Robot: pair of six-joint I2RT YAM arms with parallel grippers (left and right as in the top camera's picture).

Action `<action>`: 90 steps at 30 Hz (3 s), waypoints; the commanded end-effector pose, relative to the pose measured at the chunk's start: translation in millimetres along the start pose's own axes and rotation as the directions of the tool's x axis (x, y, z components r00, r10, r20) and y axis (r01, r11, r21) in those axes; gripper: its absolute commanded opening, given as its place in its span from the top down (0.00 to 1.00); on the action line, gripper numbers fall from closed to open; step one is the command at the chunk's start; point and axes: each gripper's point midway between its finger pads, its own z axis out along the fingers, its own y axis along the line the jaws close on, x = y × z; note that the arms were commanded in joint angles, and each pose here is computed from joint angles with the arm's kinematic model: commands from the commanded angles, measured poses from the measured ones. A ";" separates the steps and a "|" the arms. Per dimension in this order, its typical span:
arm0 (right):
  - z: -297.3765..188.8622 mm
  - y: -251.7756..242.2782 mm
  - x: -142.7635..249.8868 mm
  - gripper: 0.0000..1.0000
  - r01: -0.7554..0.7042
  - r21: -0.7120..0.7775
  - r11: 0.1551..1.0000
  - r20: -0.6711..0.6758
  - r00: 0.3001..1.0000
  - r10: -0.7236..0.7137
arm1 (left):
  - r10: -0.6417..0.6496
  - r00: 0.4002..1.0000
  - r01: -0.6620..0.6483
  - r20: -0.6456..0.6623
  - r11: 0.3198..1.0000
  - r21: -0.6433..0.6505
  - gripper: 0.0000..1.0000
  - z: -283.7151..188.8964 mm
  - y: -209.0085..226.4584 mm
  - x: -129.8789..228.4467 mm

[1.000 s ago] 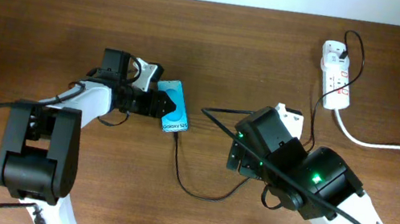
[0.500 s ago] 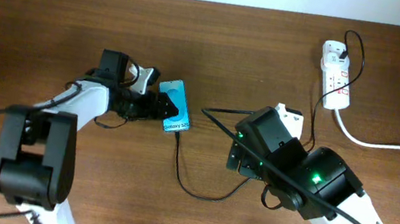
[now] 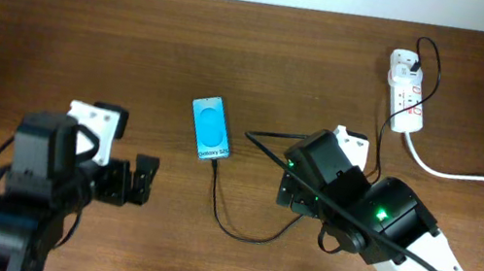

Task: Plug charger to phone and switch on socket
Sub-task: 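Open the left gripper and retract it toward the front left, then move the right gripper to the white power strip at back right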

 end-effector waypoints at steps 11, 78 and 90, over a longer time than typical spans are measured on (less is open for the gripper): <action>1.3 -8.4 -1.4 0.02 -0.001 0.041 0.999 0.012 1.000 0.001 | 0.107 0.881 -0.029 0.461 0.984 -0.174 0.01 -135.9 5.8 37.3; -111.5 -116.7 23.1 0.02 -0.311 -0.019 0.950 0.207 0.929 0.308 | 0.033 0.852 0.093 0.522 0.973 -0.212 0.01 33.3 63.6 77.2; -172.4 -118.9 -46.4 0.17 -0.385 -0.147 0.911 0.480 0.777 0.406 | 0.025 0.878 0.092 0.479 0.971 -0.221 0.01 39.1 65.8 88.2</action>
